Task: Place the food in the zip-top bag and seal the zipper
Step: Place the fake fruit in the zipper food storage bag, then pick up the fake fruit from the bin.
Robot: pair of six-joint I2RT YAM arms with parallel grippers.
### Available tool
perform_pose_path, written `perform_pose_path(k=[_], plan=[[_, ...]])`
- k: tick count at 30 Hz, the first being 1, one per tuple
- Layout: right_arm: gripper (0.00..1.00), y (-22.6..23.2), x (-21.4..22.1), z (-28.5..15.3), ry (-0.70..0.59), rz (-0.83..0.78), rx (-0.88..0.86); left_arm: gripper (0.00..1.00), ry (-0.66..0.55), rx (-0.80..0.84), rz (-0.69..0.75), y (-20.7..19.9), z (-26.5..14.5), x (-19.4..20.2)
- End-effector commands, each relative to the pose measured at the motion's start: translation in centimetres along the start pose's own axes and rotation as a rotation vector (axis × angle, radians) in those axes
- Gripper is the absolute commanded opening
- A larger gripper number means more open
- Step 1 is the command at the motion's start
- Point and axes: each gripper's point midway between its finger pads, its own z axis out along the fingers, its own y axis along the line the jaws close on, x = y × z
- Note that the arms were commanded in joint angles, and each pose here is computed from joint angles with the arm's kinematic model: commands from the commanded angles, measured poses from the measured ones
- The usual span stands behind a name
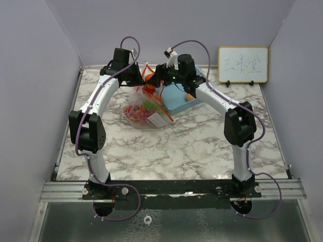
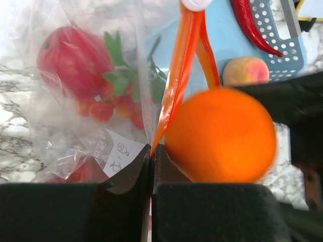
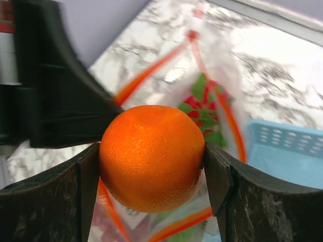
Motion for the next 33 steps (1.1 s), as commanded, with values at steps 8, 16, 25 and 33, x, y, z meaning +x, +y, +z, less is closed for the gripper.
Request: perform_pose_path(k=[8,16,25,33], plan=[[1.00,-4.9,0.1,-0.4,0.008,-0.021,0.246,0.00,-0.050,0.145,-0.027,-3.7,-3.7,-1.2],[0.99,-7.0,-4.0,-6.9,-0.054,-0.071,0.513,0.00,-0.056,0.166,-0.033,-3.5,-3.8,-1.9],[1.00,-14.5,3.2,-14.3,0.258,-0.043,0.857,0.00,-0.090,0.537,-0.248,-6.4,-5.9,-5.2],[1.00,-18.3,8.8,-13.0,0.445,-0.066,0.913,0.00,-0.066,0.529,-0.271,-5.7,-4.9,-4.1]])
